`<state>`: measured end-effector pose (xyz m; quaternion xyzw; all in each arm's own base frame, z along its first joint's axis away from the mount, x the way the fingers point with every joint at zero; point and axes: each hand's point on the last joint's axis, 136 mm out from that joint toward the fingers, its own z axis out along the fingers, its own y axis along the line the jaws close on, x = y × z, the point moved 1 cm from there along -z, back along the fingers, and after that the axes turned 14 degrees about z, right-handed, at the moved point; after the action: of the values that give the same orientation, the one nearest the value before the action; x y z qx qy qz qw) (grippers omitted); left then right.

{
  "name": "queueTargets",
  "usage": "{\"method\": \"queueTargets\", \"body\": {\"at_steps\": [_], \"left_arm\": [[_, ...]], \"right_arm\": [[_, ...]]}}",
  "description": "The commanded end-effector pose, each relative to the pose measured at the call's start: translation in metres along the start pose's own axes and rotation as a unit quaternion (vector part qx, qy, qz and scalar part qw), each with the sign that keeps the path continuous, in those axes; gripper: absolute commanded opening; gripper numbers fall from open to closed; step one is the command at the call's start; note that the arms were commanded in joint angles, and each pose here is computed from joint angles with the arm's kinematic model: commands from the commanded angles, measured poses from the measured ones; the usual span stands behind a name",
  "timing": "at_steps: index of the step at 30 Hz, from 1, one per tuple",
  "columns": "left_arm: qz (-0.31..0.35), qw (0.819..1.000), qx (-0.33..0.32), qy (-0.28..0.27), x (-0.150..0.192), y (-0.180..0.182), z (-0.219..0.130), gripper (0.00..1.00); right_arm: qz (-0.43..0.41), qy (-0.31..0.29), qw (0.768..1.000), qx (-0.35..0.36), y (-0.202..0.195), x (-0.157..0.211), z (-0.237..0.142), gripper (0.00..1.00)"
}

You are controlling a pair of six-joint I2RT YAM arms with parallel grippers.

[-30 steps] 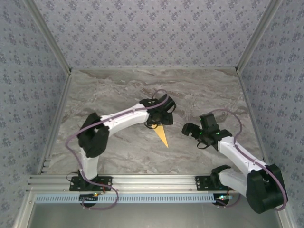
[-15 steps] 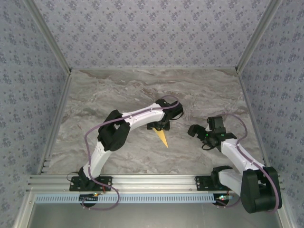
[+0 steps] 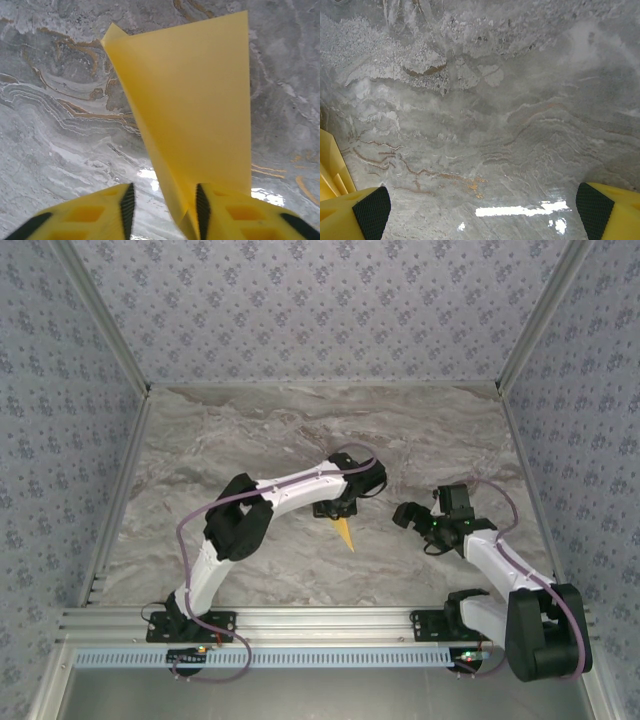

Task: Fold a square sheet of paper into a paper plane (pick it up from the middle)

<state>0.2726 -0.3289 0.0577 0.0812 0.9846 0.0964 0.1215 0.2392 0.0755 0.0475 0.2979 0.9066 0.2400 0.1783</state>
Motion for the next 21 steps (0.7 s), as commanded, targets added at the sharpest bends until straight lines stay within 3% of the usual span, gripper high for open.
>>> {"method": "queueTargets", "body": {"at_steps": [1,4,7,13,17,21], "left_arm": [[-0.009,1.000,0.003,-0.017,-0.004,0.003,-0.010,0.27],[-0.008,0.999,0.008,-0.034,-0.010,0.006,-0.020,0.11],[-0.001,0.997,0.034,-0.074,-0.023,0.009,-0.047,0.05],[0.024,0.979,0.128,-0.156,-0.038,0.011,-0.101,0.03],[0.022,0.958,0.219,-0.185,-0.039,0.008,-0.107,0.03],[-0.008,0.925,0.326,-0.194,-0.038,0.002,-0.099,0.03]], "right_arm": [[-0.004,0.009,1.000,0.000,-0.003,0.003,0.002,1.00],[-0.009,0.017,1.000,-0.010,0.000,0.005,0.001,1.00],[-0.016,0.026,0.999,-0.026,0.006,0.008,-0.001,0.99],[-0.025,0.025,0.996,-0.082,0.031,0.008,-0.014,0.99],[-0.041,0.034,0.991,-0.121,0.052,0.015,-0.025,0.96],[-0.049,0.036,0.989,-0.132,0.068,0.023,-0.030,0.95]]}}
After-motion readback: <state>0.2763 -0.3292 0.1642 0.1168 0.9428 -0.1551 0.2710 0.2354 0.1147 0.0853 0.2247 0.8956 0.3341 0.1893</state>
